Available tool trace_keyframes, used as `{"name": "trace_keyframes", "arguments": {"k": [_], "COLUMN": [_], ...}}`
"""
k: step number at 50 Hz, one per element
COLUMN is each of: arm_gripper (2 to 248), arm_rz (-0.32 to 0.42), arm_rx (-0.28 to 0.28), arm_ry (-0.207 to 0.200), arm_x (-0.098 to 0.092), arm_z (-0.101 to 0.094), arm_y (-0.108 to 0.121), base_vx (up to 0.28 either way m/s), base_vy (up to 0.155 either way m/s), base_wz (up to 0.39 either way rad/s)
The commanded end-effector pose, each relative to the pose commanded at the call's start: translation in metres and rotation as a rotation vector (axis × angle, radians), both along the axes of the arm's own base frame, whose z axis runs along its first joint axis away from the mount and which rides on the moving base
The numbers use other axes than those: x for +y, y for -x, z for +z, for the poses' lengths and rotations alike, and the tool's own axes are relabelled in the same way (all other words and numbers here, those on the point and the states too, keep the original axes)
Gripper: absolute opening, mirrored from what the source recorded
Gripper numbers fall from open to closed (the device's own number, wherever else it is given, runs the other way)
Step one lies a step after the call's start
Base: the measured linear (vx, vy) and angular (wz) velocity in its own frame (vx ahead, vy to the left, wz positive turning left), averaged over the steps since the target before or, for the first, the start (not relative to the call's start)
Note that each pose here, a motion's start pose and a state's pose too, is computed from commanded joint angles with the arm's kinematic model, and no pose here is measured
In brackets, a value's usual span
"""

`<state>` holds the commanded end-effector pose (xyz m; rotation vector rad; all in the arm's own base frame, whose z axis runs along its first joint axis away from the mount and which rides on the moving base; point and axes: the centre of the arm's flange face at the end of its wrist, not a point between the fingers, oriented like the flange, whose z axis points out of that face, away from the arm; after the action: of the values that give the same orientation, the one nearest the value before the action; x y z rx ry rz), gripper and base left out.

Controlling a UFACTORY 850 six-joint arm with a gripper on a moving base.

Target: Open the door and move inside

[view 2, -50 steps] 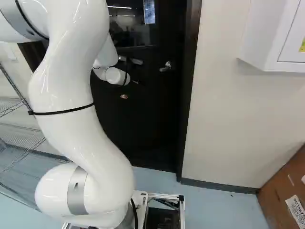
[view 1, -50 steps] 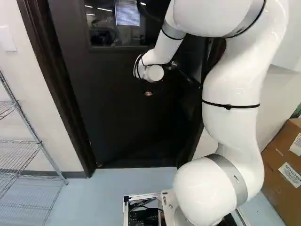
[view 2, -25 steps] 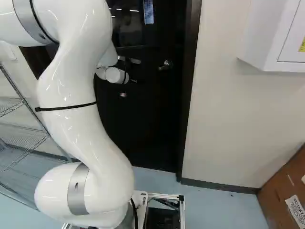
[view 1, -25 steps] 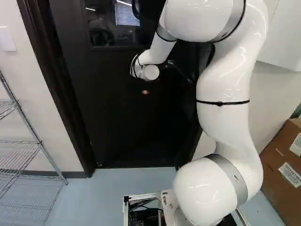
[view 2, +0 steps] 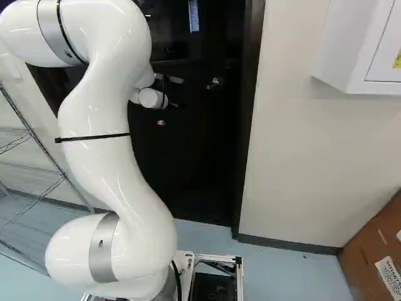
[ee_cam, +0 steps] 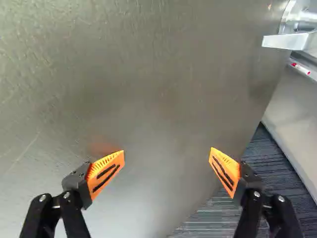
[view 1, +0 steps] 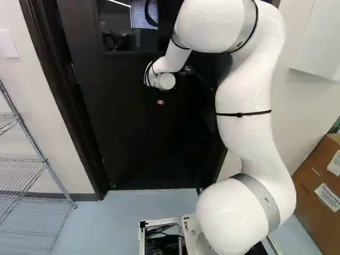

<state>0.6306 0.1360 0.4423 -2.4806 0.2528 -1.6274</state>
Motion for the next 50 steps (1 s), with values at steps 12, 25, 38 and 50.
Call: {"name": "trace_keyframes", "arguments": {"k": [12,25,38,50], "arm_gripper": [247,247,247,247], "arm_rz": [0.019,0.063,0.130,0.188], "arm_rx": [-0.010,-0.027,-0.048,-0.066], "arm_ry": [0.005,0.030,0.073,0.110], "arm_x": [0.010,0.022,0.036,0.049], "arm_z": [-0.002,-0.003,-0.004,-0.006], "arm_y": [-0.012,-0.024,-0.034,-0.042], "base_vx": [0.000,0.000,0.000,0.000], "base_vy": [0.000,0.000,0.000,0.000], "base_wz": [0.000,0.000,0.000,0.000]}}
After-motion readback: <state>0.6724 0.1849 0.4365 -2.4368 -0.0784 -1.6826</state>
